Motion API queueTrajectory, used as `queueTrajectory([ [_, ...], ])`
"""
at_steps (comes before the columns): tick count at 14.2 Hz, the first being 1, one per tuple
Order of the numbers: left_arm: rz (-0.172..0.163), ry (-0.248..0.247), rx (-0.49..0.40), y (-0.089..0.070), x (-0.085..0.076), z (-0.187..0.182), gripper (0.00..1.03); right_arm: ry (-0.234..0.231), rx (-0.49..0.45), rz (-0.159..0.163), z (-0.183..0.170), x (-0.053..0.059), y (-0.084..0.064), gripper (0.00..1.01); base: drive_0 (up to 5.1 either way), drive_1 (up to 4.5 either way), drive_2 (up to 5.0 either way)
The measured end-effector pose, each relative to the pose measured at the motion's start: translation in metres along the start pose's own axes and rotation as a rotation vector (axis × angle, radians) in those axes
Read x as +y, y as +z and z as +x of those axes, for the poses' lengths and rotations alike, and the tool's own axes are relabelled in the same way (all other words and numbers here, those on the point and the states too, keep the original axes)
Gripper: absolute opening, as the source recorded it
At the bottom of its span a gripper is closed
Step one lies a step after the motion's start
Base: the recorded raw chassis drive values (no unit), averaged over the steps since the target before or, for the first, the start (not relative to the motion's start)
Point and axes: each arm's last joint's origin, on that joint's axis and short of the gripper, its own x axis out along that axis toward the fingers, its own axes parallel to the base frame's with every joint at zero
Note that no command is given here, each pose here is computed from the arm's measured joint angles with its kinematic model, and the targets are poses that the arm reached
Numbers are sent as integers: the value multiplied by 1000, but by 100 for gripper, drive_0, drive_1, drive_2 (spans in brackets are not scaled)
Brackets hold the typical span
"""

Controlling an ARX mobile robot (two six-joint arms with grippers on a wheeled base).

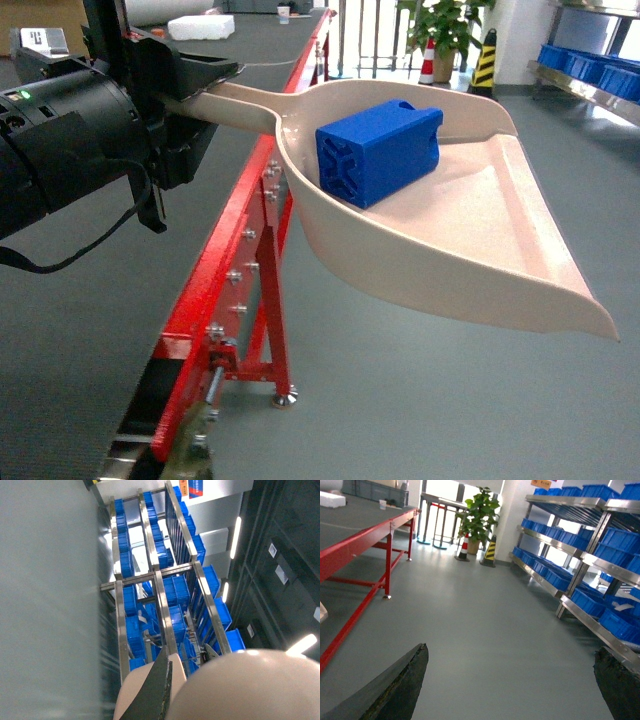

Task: Place part in tray to right shelf

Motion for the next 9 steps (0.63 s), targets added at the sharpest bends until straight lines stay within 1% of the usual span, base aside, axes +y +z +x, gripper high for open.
queueTrajectory([
  [1,-1,7,0,0,1,0,14,4,5,-1,0,0,-1,98,494,-325,-152],
  [6,0,6,-3,0,1,0,14,1,4,0,0,0,0,98,484,-342,-142],
  [8,-2,-3,16,-4,-1,1,14,-2,-3,0,0,0,1,98,455,-285,-285],
  [9,-2,-1,16,-3,0,1,14,3,-3,0,0,0,1,98,353,-184,-500],
])
